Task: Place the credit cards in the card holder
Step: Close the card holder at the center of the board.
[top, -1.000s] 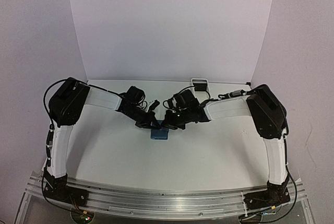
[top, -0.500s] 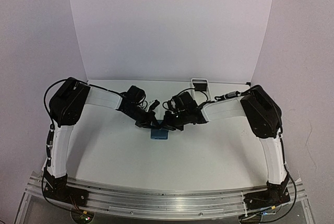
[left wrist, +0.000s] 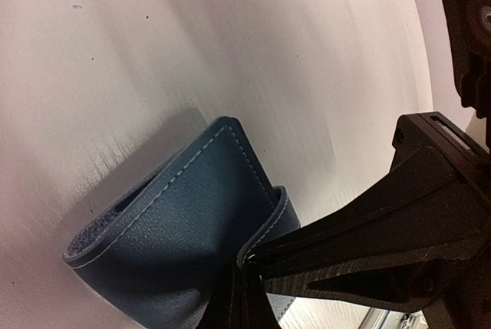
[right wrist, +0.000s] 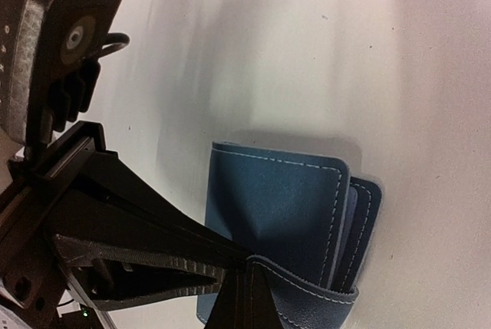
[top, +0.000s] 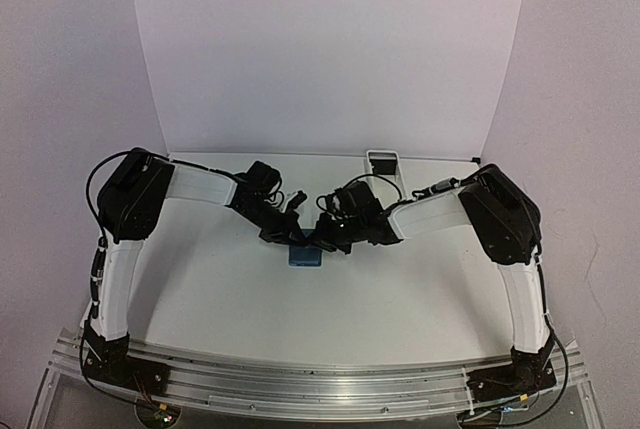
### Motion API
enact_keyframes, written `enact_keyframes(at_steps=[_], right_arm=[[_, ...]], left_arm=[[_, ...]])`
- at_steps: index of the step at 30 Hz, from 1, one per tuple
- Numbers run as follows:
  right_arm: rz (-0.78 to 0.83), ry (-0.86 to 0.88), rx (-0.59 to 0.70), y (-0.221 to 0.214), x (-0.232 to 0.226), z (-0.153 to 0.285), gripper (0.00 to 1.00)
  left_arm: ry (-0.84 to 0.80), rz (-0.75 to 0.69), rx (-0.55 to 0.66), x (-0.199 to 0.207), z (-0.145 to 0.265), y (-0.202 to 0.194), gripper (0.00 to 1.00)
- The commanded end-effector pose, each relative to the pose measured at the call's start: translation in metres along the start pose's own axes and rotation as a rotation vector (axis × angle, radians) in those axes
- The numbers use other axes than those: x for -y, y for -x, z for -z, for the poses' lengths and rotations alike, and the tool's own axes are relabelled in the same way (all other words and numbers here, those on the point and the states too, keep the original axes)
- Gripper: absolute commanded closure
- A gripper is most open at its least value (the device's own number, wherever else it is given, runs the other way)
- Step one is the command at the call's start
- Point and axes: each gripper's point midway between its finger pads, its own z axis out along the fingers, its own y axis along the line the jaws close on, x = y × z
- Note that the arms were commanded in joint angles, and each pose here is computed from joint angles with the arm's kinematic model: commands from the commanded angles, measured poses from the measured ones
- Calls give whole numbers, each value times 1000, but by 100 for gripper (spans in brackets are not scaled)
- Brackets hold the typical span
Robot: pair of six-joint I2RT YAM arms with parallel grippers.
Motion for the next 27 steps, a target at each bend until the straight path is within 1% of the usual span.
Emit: enact_keyframes(at_steps=[1,4,12,14,17,20,24,25,27], right_arm=[[-152,-230,-120,-53,84,-8,100],[-195,-254,-139,-64,99,-5,100],[-240,-250,-160,-74,112,-5,100],[-233,-234,-159,-73,108,-5,100],[-166,-172,-149,-58,84,-3,100],[-70,-78,-124,-36,45,4,100],[41,30,-48,-2,-9,29,100],[62,53,-26,7,-22,36,100],[98,95,12,20,-45,50,100]], left_arm=[[214,96,-124,-61,-29,-43,100],[246,88,-124,-67,-29,-44,100],[297,59,-140,-78,-35,-50,100],[301,56,-144,-79,-34,-52,100],[278,7,-102,-67,-27,-40,100],[238,-102,-48,-46,-16,-17,100],[179,-216,-27,-23,-8,-1,100],[168,-229,-23,-18,-6,2,99],[144,-243,-13,-8,0,8,94]])
